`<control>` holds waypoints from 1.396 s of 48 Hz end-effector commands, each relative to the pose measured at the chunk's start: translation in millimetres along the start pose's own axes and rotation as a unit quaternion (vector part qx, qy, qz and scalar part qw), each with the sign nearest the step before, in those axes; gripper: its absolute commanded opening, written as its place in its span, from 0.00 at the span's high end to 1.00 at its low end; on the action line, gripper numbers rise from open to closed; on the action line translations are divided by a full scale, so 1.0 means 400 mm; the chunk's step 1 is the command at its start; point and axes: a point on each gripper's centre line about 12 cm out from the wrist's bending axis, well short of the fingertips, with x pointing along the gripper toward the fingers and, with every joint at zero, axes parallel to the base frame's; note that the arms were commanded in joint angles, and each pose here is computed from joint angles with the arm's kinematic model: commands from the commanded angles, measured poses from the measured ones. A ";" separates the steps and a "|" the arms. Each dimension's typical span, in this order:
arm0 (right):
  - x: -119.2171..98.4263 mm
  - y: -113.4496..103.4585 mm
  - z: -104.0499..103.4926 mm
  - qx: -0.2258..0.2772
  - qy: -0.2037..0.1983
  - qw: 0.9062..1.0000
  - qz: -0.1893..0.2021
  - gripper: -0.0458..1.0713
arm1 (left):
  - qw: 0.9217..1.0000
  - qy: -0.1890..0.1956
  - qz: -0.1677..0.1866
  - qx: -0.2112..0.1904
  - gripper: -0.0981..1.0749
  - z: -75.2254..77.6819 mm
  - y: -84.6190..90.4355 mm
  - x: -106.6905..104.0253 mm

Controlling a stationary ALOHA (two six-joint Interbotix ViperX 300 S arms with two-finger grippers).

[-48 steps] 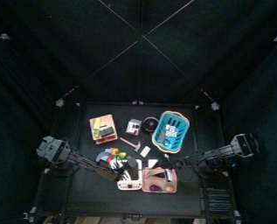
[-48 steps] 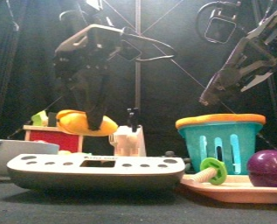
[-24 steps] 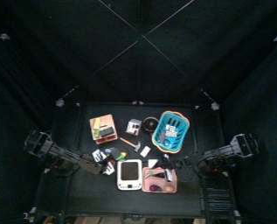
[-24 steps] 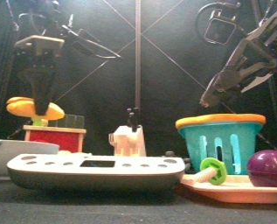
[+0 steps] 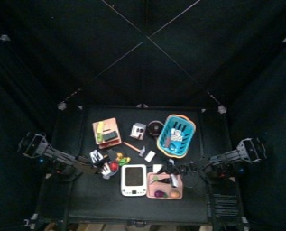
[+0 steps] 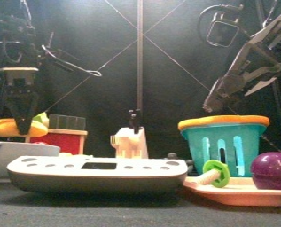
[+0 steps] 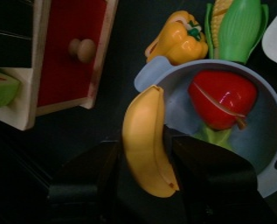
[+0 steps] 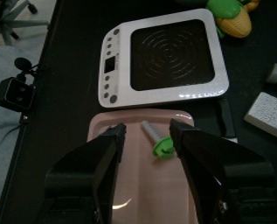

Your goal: Place banana in bowl

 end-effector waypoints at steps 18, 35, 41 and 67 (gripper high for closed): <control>-0.002 0.000 0.022 -0.001 -0.014 1.000 0.000 0.22 | 0.999 -0.015 -0.029 0.009 0.26 0.003 -0.018 0.014; 0.002 -0.001 0.018 -0.001 -0.010 1.000 0.000 0.22 | 0.999 -0.014 -0.030 0.010 0.17 0.001 -0.018 0.015; 0.002 -0.002 0.016 -0.001 -0.010 1.000 -0.001 0.22 | 0.999 -0.015 -0.031 0.007 0.12 0.004 -0.019 0.013; 0.002 -0.002 0.016 -0.002 -0.009 1.000 -0.001 0.22 | 0.999 -0.016 -0.026 -0.006 0.12 0.019 -0.015 0.001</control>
